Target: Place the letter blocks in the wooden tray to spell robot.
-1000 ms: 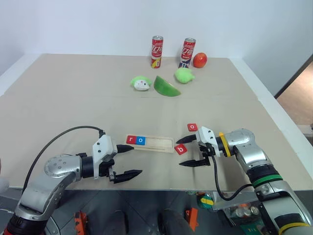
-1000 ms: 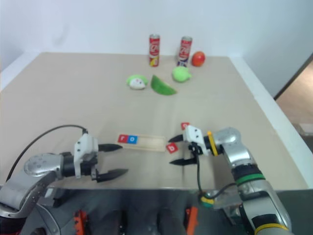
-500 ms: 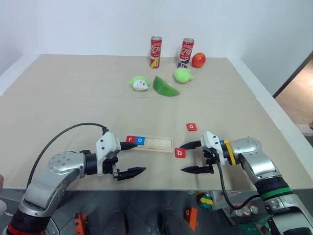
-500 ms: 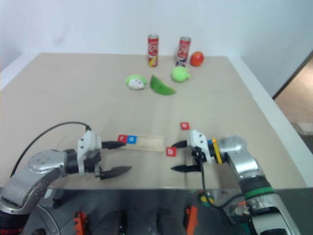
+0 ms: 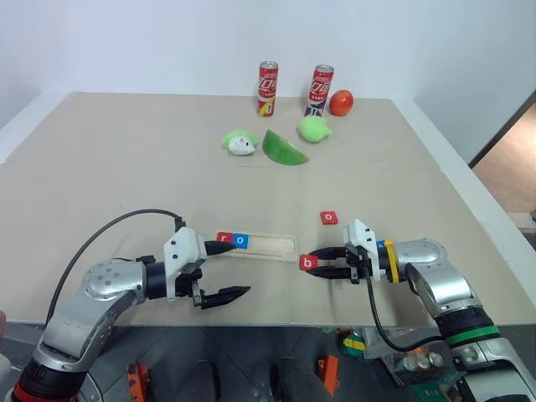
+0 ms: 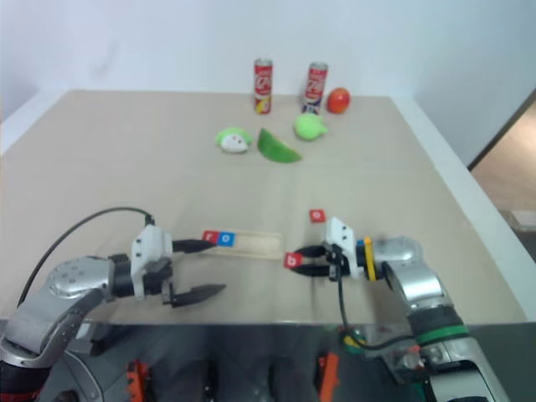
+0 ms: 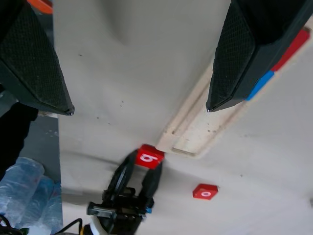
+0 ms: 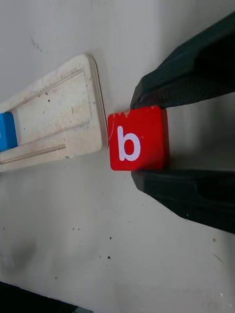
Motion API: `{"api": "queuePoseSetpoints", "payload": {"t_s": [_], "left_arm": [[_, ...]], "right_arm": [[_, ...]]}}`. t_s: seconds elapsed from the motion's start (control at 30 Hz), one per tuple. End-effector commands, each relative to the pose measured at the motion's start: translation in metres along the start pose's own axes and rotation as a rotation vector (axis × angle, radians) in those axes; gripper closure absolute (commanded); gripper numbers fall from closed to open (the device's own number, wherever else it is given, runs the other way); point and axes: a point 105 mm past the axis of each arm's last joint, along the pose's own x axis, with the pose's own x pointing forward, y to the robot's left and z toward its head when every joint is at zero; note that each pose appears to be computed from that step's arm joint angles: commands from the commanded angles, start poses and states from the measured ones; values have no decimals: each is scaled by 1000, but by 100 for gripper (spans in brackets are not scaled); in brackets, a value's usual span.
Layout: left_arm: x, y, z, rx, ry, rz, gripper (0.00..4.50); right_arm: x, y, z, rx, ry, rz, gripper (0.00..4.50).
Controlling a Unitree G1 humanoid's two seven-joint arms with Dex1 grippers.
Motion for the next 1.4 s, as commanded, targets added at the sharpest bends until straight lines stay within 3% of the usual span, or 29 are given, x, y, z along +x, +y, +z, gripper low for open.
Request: {"api": "queuePoseSetpoints", "payload": {"t_s": [0.03,0.13,0.27,0.37,0.47,0.77,1.4], "left_arm": [[-1,-4,0,26,-12,5,0],[-4,-1,0,33,-28,50,0],[-13,16,-4,45,-45,208,0],[-20,31,-6,24,-73,363,0],[-24,34,-11,-3,-73,437,0],[-21,27,-13,-26,-82,473,0],[-17,17,-17,-16,-61,449,0]], "right_arm": [[-4,7,0,-8,11,17,331],[-11,4,7,-46,21,4,331],[-19,-19,45,-118,-7,-16,331],[-3,-34,78,-153,-53,-32,331],[26,-36,93,-148,-65,-41,331],[78,-21,78,-137,-19,10,331],[91,-31,69,-119,3,9,331]]}}
